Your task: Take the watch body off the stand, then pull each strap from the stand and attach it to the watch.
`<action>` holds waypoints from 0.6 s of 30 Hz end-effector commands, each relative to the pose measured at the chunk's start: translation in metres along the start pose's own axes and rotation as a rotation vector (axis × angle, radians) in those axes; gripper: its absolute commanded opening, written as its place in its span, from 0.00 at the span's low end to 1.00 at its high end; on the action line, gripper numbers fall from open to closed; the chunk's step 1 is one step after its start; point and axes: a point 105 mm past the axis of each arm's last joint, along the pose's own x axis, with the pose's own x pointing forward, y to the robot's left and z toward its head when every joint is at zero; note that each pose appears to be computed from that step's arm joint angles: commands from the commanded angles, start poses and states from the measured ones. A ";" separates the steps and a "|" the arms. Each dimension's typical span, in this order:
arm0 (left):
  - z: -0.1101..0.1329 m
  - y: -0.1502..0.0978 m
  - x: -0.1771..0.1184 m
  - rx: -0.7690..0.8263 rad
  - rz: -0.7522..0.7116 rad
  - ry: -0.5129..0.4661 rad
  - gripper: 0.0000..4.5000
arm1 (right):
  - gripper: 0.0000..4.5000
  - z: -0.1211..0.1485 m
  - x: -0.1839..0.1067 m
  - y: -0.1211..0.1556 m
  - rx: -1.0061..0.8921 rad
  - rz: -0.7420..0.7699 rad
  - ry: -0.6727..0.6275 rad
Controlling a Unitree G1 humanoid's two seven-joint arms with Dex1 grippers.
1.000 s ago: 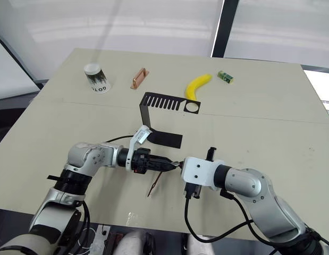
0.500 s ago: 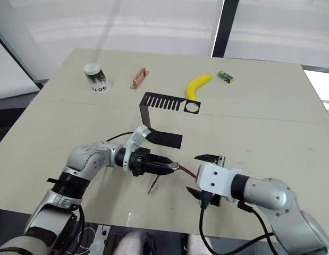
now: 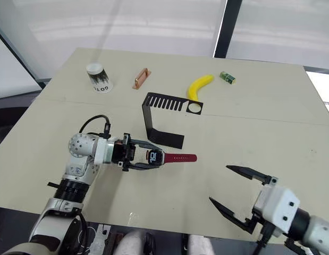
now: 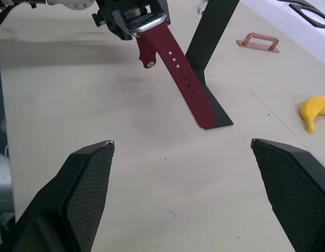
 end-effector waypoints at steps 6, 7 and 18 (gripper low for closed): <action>0.008 -0.002 -0.003 0.127 -0.041 0.029 0.36 | 0.98 0.016 0.003 0.002 -0.055 -0.006 -0.072; 0.008 -0.002 -0.003 0.129 -0.043 0.032 0.36 | 0.98 0.016 0.003 0.002 -0.056 -0.007 -0.073; 0.013 -0.020 0.006 -0.407 0.000 0.133 0.36 | 0.98 0.015 -0.003 0.001 -0.016 -0.007 -0.076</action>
